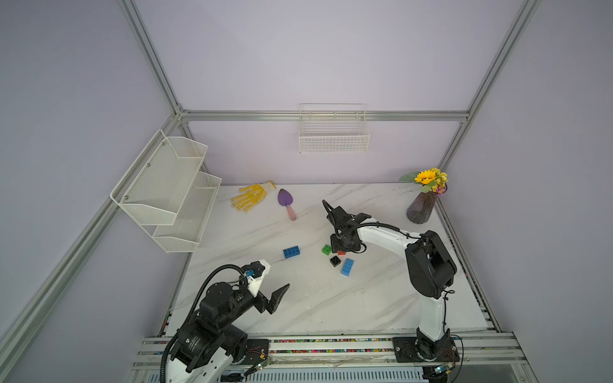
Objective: Assemble the letter f with lego
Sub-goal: Place the lego brick at the center of the board, then move the lego brick at the center of the board.
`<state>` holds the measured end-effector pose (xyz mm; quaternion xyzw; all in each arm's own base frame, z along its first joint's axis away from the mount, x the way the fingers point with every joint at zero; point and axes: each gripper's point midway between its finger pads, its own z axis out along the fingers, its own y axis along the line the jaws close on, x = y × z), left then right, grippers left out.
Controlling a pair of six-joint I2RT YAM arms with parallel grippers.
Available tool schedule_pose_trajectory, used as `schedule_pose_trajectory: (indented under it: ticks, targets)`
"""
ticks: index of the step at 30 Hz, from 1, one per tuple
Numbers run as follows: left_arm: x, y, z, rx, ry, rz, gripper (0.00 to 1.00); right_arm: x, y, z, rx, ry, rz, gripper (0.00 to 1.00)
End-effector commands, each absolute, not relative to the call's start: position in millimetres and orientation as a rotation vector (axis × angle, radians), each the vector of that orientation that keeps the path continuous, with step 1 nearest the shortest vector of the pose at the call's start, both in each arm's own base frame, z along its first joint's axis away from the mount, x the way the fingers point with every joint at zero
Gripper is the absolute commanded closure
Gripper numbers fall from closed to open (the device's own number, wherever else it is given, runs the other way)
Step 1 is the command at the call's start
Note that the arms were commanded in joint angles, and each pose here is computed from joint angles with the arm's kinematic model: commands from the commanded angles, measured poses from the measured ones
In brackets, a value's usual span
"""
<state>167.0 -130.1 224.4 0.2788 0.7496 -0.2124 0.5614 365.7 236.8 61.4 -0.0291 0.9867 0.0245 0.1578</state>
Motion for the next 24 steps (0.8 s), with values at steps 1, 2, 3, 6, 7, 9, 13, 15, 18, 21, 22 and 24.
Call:
schedule_pose_trajectory:
  ticks: [1, 2, 3, 6, 7, 9, 13, 15, 18, 21, 22, 24]
  targets:
    - [165, -134, 230, 0.696, 1.723, -0.497, 0.0, 361, 231, 95, -0.115, 2.794, 0.092, 0.33]
    - [165, -134, 230, 0.695, 1.723, -0.497, 0.0, 355, 227, 97, -0.134, 2.808, 0.078, 0.33]
    - [165, -134, 229, 0.696, 1.725, -0.498, 0.0, 350, 222, 98, -0.155, 2.822, 0.055, 0.33]
    - [166, -134, 229, 0.698, 1.727, -0.499, 0.0, 335, 209, 104, -0.185, 2.844, 0.016, 0.36]
    - [166, -134, 229, 0.699, 1.727, -0.5, 0.0, 331, 207, 105, -0.19, 2.844, 0.013, 0.38]
    - [166, -135, 228, 0.703, 1.731, -0.505, 0.0, 326, 204, 106, -0.203, 2.835, 0.024, 0.81]
    - [166, -136, 228, 0.706, 1.733, -0.508, 0.0, 322, 205, 103, -0.233, 2.812, 0.062, 1.0]
    - [166, -136, 227, 0.707, 1.735, -0.508, 0.0, 322, 209, 100, -0.252, 2.804, 0.087, 1.0]
    - [166, -137, 228, 0.709, 1.735, -0.513, 0.0, 325, 217, 90, -0.285, 2.806, 0.118, 1.0]
    - [166, -136, 227, 0.707, 1.737, -0.511, 0.0, 330, 226, 80, -0.314, 2.81, 0.139, 1.0]
    - [166, -137, 227, 0.707, 1.736, -0.511, 0.0, 332, 228, 76, -0.323, 2.811, 0.146, 1.0]
    - [166, -136, 228, 0.703, 1.736, -0.509, 0.0, 334, 233, 68, -0.337, 2.816, 0.151, 1.0]
